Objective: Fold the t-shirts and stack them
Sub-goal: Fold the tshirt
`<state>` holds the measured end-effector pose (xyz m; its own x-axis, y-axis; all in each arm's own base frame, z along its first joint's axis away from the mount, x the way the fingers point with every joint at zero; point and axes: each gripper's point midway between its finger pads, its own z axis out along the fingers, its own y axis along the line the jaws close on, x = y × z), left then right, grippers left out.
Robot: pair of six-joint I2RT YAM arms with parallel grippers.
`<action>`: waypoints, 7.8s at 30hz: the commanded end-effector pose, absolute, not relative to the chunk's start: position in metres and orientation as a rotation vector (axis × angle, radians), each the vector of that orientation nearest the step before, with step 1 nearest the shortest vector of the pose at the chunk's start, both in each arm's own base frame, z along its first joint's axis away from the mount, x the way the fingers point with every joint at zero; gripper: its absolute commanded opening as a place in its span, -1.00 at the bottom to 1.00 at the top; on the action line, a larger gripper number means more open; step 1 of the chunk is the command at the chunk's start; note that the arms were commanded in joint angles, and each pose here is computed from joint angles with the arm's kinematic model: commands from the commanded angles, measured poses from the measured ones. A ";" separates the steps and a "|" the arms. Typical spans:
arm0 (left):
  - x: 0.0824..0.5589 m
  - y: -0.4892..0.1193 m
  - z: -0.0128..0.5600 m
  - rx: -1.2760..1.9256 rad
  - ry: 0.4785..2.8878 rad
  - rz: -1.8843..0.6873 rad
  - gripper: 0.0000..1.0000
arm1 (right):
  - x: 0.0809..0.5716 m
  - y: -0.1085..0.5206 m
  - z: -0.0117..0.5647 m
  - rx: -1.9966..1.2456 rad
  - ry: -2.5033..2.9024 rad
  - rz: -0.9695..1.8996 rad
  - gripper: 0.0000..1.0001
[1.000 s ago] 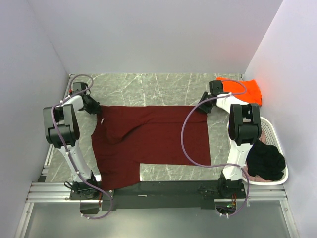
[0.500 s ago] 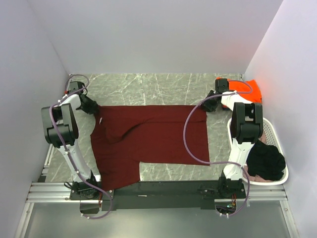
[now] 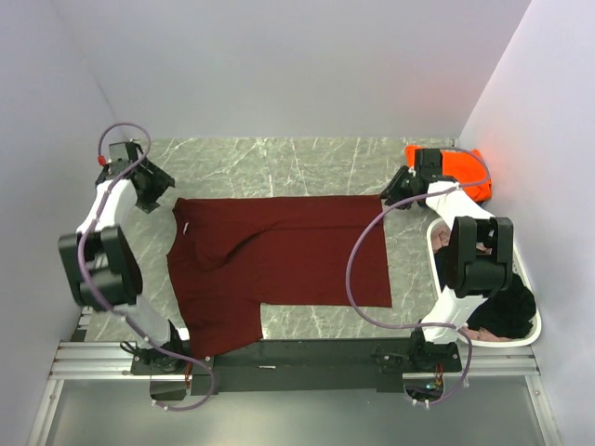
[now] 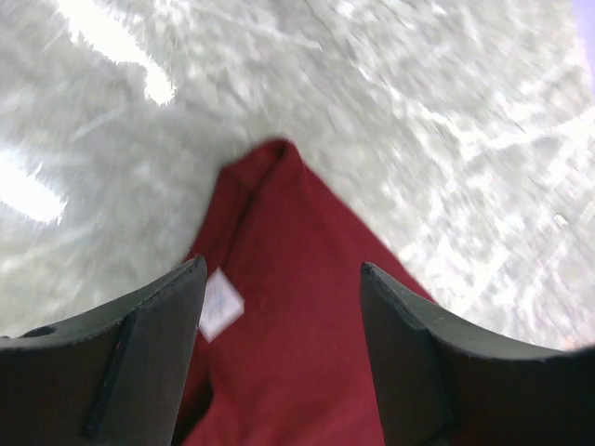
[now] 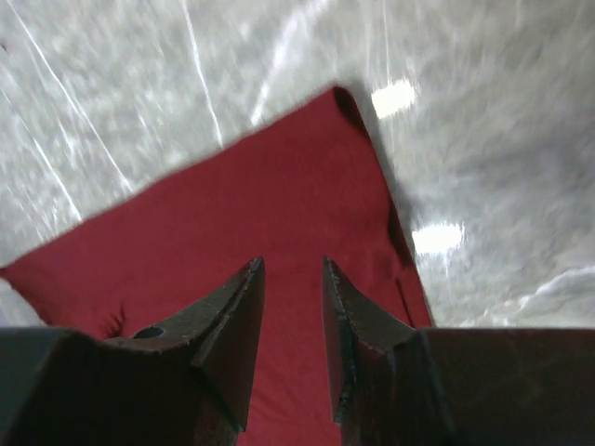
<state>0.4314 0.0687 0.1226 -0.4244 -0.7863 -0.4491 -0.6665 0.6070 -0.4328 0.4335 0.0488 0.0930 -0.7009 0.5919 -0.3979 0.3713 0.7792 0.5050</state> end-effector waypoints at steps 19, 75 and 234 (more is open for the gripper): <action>0.319 -0.020 0.152 -0.811 2.324 -0.285 0.42 | 0.408 0.028 0.026 0.856 2.501 0.386 -0.25; 0.282 -0.029 0.110 -0.630 2.332 -0.244 0.40 | 0.390 0.022 0.033 0.813 2.539 0.298 -0.66; 0.297 -0.200 0.076 -0.930 2.573 -0.594 -0.69 | 0.231 0.177 0.089 -0.079 2.408 0.637 -0.04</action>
